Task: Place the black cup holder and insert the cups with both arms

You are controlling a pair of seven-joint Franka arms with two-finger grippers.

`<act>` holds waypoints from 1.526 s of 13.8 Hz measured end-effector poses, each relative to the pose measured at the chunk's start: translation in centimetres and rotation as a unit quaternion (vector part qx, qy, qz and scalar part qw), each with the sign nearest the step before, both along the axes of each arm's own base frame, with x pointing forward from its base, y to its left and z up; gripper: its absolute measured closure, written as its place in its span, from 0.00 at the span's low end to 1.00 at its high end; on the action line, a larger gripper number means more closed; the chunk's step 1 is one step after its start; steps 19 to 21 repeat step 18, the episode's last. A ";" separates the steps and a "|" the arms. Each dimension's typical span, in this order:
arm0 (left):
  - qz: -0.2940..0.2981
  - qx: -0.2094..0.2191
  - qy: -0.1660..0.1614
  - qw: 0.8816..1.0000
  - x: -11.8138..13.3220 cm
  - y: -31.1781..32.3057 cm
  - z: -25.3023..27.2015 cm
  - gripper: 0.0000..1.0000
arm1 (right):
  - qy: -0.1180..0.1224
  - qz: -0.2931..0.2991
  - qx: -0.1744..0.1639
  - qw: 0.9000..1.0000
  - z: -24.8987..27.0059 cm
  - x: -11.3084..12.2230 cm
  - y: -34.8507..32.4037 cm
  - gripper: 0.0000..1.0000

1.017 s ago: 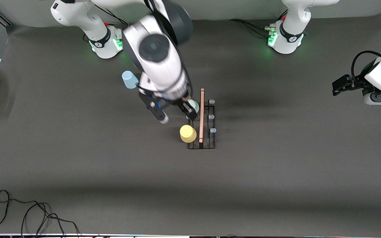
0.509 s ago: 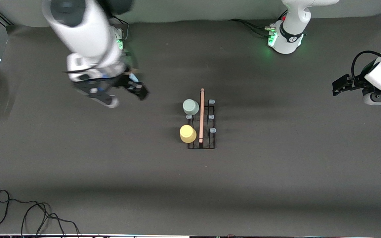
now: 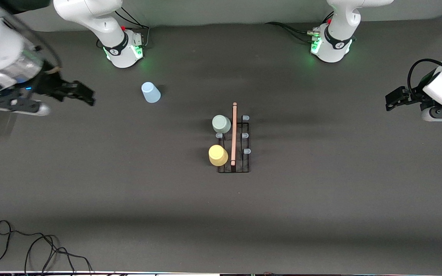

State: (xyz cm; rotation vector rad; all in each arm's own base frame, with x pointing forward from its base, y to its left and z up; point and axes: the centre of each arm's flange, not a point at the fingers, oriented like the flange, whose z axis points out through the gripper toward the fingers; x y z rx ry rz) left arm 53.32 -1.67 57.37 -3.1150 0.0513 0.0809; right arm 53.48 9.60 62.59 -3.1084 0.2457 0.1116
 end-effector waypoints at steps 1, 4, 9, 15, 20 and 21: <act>0.000 0.000 0.000 1.000 0.0 0.0 0.0 0.00 | -0.001 0.015 0.002 1.000 -0.1 0.4 -2.5 0.00; 0.000 0.000 0.001 1.000 0.0 0.0 0.0 0.00 | -0.005 0.054 0.001 0.999 -0.1 0.9 -8.7 0.00; 0.001 0.000 0.007 1.000 -0.2 0.1 -0.1 0.00 | -0.015 0.086 -0.012 0.996 0.3 1.1 -10.7 0.00; 0.003 0.000 0.008 1.000 -0.2 0.3 -0.1 0.00 | -0.017 0.087 -0.012 0.996 0.4 1.2 -10.7 0.00; 0.003 0.000 0.009 1.000 -0.2 0.3 -0.1 0.00 | -0.017 0.087 -0.010 0.996 0.3 1.2 -10.7 0.00; 0.003 0.000 0.009 1.000 -0.2 0.3 -0.1 0.00 | -0.017 0.087 -0.010 0.996 0.3 1.2 -10.7 0.00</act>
